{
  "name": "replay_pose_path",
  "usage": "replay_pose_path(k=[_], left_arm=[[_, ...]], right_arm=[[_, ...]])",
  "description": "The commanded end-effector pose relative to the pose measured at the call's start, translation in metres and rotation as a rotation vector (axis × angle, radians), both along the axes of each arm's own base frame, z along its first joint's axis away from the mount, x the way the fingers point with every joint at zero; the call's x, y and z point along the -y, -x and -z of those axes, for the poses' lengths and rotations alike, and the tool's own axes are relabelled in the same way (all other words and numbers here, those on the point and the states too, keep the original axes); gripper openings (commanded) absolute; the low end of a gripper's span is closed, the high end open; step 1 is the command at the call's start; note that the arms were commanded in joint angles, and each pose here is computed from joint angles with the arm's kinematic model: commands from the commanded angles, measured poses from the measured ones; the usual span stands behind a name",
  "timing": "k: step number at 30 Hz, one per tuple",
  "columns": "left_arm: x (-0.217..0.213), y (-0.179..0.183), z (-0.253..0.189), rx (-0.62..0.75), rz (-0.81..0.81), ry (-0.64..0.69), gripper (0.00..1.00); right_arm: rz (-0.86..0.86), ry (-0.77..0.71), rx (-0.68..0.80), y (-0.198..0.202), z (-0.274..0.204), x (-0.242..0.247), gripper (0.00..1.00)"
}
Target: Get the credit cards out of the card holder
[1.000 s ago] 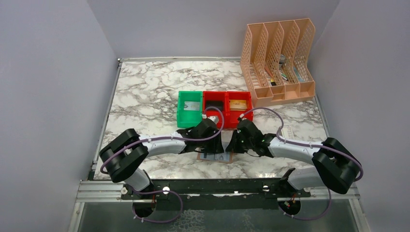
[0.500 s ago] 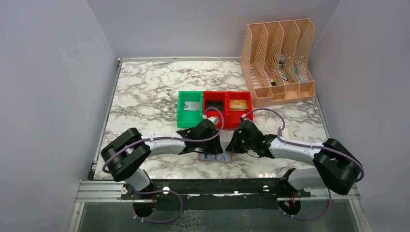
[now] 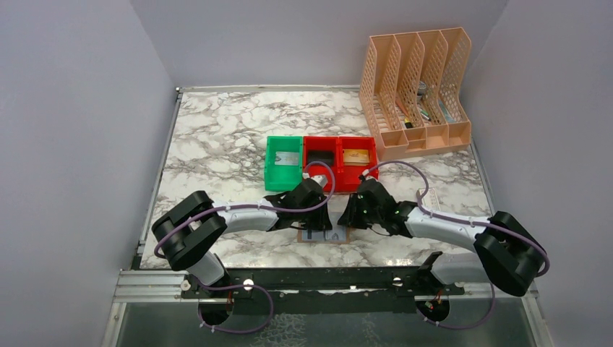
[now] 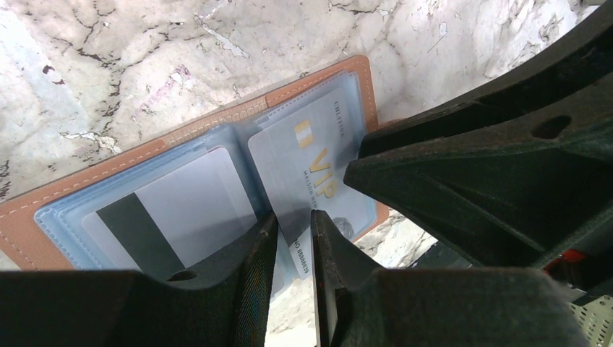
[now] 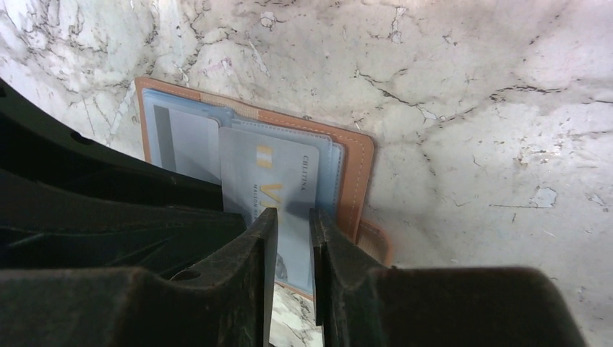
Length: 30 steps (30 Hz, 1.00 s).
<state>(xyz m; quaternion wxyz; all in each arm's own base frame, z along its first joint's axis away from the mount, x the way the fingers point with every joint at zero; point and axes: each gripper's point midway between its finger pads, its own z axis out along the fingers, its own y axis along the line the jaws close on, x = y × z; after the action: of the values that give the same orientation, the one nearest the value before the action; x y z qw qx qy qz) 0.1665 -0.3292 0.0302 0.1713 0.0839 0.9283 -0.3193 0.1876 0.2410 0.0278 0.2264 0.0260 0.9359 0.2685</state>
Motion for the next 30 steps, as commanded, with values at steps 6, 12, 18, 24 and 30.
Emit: replay_pose_path(k=[6, 12, 18, 24, 30], left_arm=[[0.002, -0.002, -0.010, 0.020, -0.002, 0.007, 0.27], [0.004, -0.002, -0.014, 0.025, -0.006, 0.033, 0.32], [0.005, -0.002, -0.010, 0.014, -0.006, 0.023, 0.33], [0.003, 0.000, -0.008, -0.008, -0.020, 0.018, 0.33], [0.005, 0.000, -0.009, -0.011, -0.013, 0.015, 0.35]], right_arm=[[-0.042, -0.020, 0.105, -0.013, -0.035, -0.006, 0.26], [-0.031, 0.005, 0.056, -0.004, -0.011, 0.002, 0.23], [-0.025, 0.031, -0.023, 0.006, 0.014, 0.005, 0.18], [0.001, 0.061, -0.041, 0.010, 0.025, 0.013, 0.13], [0.011, 0.080, -0.038, 0.009, 0.027, 0.018, 0.12]])
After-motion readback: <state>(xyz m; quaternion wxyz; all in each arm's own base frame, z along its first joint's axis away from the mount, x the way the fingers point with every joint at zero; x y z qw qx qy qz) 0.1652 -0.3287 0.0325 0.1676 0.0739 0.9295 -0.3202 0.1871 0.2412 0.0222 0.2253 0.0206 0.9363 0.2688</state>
